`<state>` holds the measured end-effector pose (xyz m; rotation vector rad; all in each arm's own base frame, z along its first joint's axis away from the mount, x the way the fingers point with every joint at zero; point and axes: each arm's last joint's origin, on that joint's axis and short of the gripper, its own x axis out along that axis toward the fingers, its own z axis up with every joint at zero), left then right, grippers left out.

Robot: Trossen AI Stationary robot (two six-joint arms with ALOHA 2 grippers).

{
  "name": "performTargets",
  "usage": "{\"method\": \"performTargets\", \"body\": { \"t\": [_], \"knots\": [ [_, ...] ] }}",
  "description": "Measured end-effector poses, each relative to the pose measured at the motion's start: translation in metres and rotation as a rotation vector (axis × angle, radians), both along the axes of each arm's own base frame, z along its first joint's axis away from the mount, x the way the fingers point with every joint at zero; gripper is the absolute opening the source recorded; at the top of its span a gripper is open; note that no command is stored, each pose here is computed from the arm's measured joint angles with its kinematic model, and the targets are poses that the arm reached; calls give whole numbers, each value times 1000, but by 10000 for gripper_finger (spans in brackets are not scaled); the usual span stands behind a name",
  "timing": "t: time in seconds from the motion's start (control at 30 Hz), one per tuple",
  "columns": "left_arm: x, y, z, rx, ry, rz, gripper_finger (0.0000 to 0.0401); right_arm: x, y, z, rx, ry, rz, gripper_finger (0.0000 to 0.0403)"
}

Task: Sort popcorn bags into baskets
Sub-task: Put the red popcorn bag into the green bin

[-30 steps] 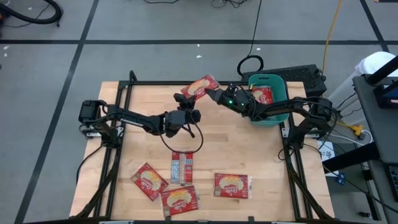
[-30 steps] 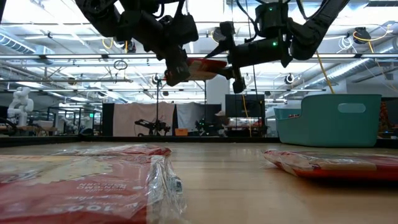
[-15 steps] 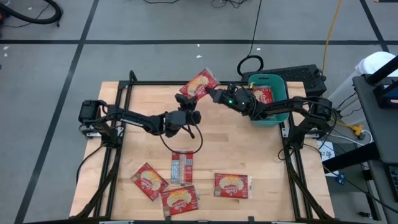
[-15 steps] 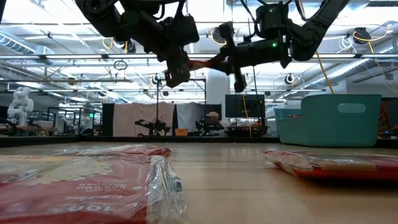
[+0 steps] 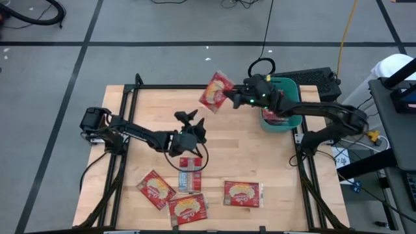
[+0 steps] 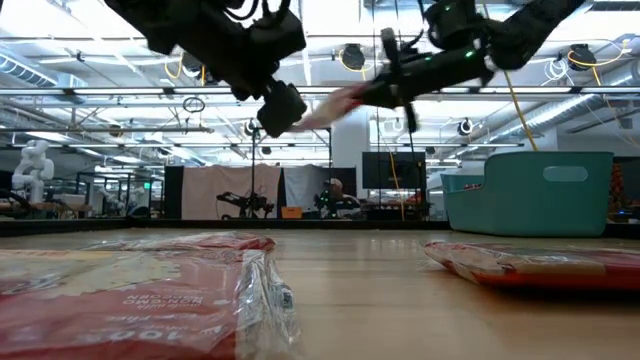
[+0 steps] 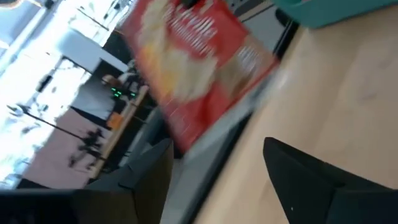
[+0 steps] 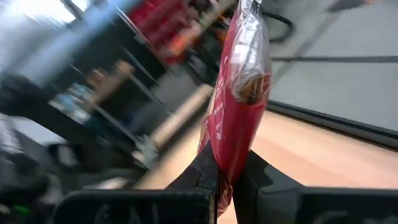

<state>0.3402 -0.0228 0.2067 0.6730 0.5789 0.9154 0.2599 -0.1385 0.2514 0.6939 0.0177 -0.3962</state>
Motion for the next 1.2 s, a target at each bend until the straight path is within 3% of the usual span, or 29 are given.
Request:
{"method": "performTargets", "body": {
  "t": [0.2, 0.33, 0.5, 0.8, 1.03, 1.2],
  "knots": [
    [-3, -24, -3, -88, -102, -60, 233, -56, 2, 20, -58, 238, -55, 7],
    [-4, -33, -4, -139, -146, -93, 205, -90, 5, 36, -74, 250, -65, 7],
    [-3, -34, -5, -212, -162, -165, 167, -123, 1, 56, -1, 253, -63, 7],
    [-1, -34, -6, -243, -153, -211, 118, -147, -11, 82, 93, 491, -27, 10],
    [-1, -31, -6, -250, -142, -221, 102, -162, -25, 97, 102, 796, -164, 12],
    [2, -25, -7, -284, -142, -245, 102, -167, -38, 91, 168, 838, -138, 12]
  ]
}}
